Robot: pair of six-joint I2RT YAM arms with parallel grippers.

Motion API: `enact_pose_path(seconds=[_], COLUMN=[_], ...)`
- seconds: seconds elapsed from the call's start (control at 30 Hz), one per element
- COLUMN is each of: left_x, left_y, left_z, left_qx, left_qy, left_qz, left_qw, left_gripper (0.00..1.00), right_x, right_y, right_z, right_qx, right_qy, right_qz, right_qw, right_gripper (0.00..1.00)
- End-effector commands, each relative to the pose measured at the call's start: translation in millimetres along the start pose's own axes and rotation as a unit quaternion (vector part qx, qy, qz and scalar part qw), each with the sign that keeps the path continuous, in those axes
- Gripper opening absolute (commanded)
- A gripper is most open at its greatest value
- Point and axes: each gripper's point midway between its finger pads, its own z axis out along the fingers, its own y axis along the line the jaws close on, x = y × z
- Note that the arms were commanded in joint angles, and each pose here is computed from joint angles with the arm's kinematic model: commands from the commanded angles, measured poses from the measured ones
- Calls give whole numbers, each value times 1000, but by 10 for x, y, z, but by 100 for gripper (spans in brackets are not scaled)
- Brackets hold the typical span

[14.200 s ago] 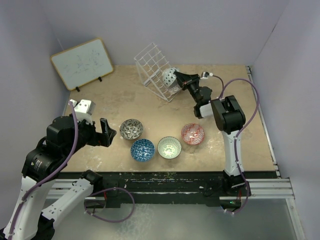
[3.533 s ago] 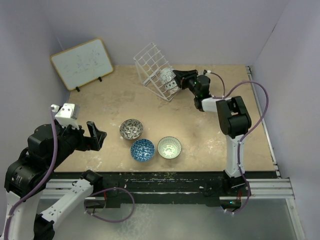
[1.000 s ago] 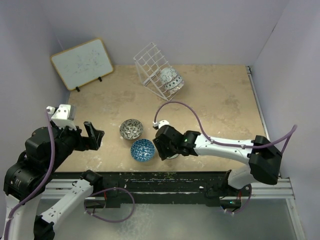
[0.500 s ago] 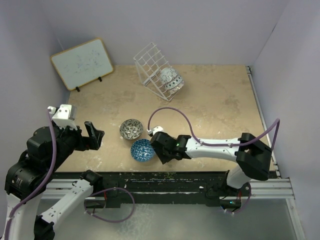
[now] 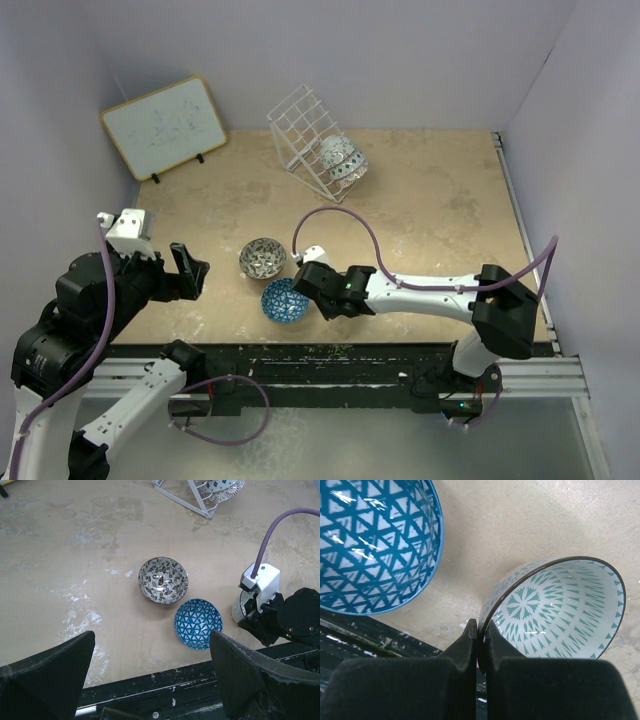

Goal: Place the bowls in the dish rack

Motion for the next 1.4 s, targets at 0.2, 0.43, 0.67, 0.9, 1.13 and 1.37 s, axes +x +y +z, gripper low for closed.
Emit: enact_pose_path(seconds=[0.2,0.43,0.67,0.9,1.13,1.37], left_x=[-124,-257,-341,-329,-359,-362], left_y=[-25,-55,-59,-41,-31,-46], left_z=[-11,-98,-180,-207,-231,-252], left_qx=[3,9,10,7,5,10], left_qy=[-22,-37,-46,-46,-50,-49], left_qz=[-6,-4,-5,-4,0,0], left_qw=[1000,999,999,999,999,999], left_gripper=[99,99,99,99,99,99], right_x=[-1124,-2256,-2973,-3364,-3628,-3894], right_y=[15,-361,-737,-1232,-1636,-1968], right_z=[-583,-1171,-1881,-2331,-2442,-2373], right_qx=[-67,-254,-366,-468,-542,-546], right_qy=[-141,-296,-420,-501,-560,-605], right_qz=[74,165,172,214,260,294], right_qw=[985,906,813,696,570,498], right_gripper=[0,0,0,0,0,0])
